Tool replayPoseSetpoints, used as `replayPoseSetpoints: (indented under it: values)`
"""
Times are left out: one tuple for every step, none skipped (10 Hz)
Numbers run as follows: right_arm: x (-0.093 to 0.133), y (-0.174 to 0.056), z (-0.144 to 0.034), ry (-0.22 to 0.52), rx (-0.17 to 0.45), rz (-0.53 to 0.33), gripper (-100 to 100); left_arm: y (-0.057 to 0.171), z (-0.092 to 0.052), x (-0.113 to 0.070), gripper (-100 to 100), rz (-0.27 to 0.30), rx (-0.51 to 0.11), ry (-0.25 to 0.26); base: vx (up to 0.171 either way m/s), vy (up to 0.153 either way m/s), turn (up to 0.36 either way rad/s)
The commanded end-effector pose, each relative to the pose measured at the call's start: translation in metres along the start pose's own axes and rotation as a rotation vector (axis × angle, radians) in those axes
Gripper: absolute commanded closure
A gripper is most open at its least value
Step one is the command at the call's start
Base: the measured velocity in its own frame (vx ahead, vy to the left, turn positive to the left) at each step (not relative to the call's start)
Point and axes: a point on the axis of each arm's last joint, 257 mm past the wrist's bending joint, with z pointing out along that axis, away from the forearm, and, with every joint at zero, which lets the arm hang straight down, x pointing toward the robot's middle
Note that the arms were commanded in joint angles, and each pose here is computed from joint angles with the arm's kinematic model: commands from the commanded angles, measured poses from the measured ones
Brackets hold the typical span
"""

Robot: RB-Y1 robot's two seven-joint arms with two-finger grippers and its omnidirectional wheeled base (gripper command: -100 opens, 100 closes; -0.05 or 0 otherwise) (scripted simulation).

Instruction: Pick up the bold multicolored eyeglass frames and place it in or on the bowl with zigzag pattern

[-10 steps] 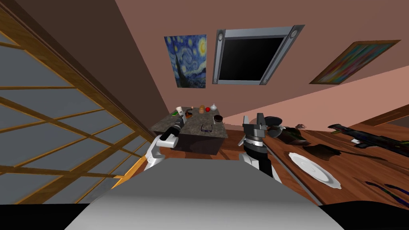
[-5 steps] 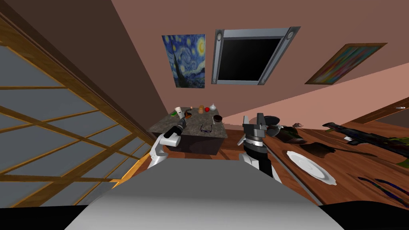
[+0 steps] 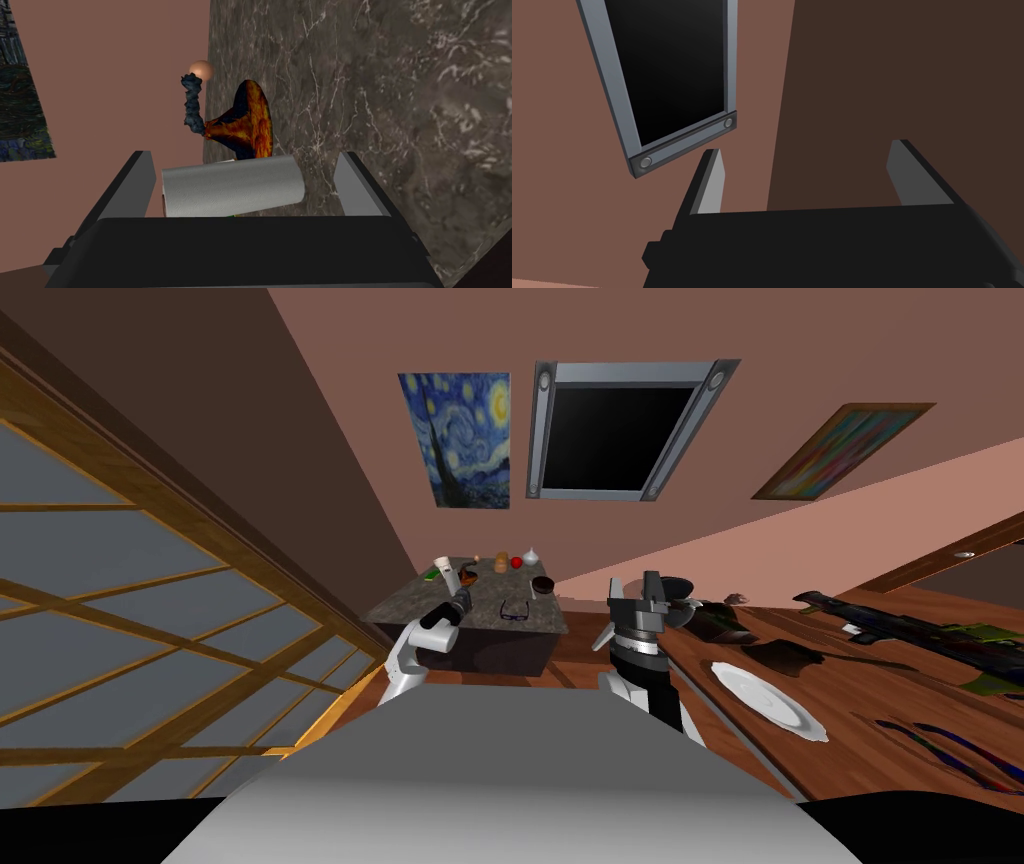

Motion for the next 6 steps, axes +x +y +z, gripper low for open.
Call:
replayPoseSetpoints:
  values:
    - [0.0, 0.0, 0.0, 0.0, 0.0, 0.0, 0, 0.005, -0.001, 0.0, -100, -0.004, -0.023, -0.003, 0.01, -0.002, 0.005]
    - [0.0, 0.0, 0.0, 0.0, 0.0, 0.0, 0, 0.014, 0.001, 0.013, -100, -0.026, -0.062, 0.014, 0.016, -0.008, -0.063]
    - [0.0, 0.0, 0.0, 0.0, 0.0, 0.0, 0, 0.019, 0.001, 0.011, -100, -0.026, -0.082, 0.007, 0.017, -0.006, -0.044]
    - [0.0, 0.0, 0.0, 0.0, 0.0, 0.0, 0, 0.025, 0.003, 0.026, -100, -0.046, -0.11, 0.028, 0.023, -0.006, -0.064]
    - [0.0, 0.0, 0.0, 0.0, 0.0, 0.0, 0, 0.032, 0.002, 0.024, -100, -0.045, -0.135, 0.019, 0.025, -0.01, -0.035]
    - [0.0, 0.0, 0.0, 0.0, 0.0, 0.0, 0, 0.039, 0.003, 0.038, -100, -0.063, -0.167, 0.039, 0.03, -0.025, -0.059]
